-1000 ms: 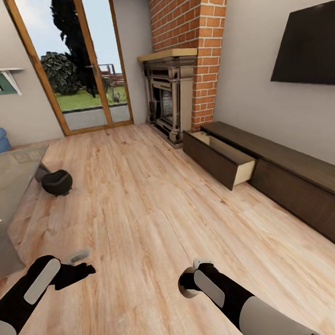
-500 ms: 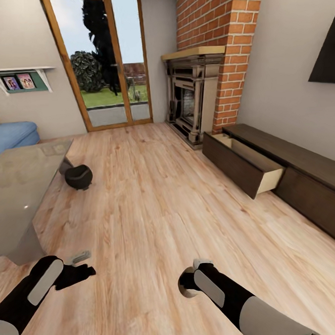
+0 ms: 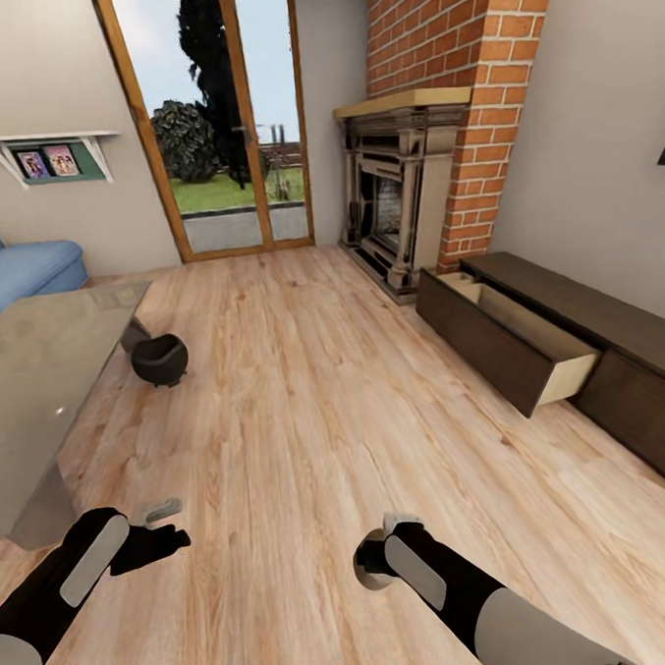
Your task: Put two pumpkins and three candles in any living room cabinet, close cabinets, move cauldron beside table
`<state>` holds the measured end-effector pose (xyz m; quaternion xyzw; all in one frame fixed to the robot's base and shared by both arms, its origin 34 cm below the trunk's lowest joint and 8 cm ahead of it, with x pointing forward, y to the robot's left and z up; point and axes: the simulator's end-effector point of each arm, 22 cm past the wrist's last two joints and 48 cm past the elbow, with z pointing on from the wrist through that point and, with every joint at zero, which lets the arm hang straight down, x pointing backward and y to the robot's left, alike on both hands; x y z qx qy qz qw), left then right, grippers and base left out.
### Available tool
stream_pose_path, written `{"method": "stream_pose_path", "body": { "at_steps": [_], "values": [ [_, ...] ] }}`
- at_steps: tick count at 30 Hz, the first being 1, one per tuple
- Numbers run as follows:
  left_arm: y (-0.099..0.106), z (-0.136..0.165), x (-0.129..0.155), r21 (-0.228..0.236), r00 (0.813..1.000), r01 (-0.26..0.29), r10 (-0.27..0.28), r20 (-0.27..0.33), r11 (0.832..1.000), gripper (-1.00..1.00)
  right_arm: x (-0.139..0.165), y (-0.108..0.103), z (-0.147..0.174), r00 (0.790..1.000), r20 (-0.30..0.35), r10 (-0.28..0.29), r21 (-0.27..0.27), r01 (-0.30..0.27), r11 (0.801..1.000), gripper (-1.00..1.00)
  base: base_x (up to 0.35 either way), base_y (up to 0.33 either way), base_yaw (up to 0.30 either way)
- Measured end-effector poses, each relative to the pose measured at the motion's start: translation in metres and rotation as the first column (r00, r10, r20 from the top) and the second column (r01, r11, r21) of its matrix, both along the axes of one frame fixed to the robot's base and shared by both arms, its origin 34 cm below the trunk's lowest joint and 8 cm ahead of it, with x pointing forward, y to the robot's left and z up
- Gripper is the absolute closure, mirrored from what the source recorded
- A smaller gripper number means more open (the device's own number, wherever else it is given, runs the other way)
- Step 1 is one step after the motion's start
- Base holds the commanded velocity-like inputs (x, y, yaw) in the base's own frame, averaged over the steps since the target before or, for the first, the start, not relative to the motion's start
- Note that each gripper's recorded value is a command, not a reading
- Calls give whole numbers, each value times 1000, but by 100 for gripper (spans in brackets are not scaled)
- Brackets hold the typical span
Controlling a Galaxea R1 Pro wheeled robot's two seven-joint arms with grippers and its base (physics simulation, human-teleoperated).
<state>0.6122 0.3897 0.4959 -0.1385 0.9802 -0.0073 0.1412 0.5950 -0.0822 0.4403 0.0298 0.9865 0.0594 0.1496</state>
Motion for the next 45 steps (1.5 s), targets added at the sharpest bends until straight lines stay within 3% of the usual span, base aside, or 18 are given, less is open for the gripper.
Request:
{"method": "stream_pose_path", "body": {
  "at_steps": [17,45],
  "values": [
    [0,0,0,0,1000,0,0,0,1000,-100,0,0,0,1000,0,0,0,0,1000,100,329,0,275],
    [-1,0,0,0,1000,1,-1,0,1000,-100,0,-1,0,1000,0,-1,0,1,1000,100,329,0,9]
  ]
}}
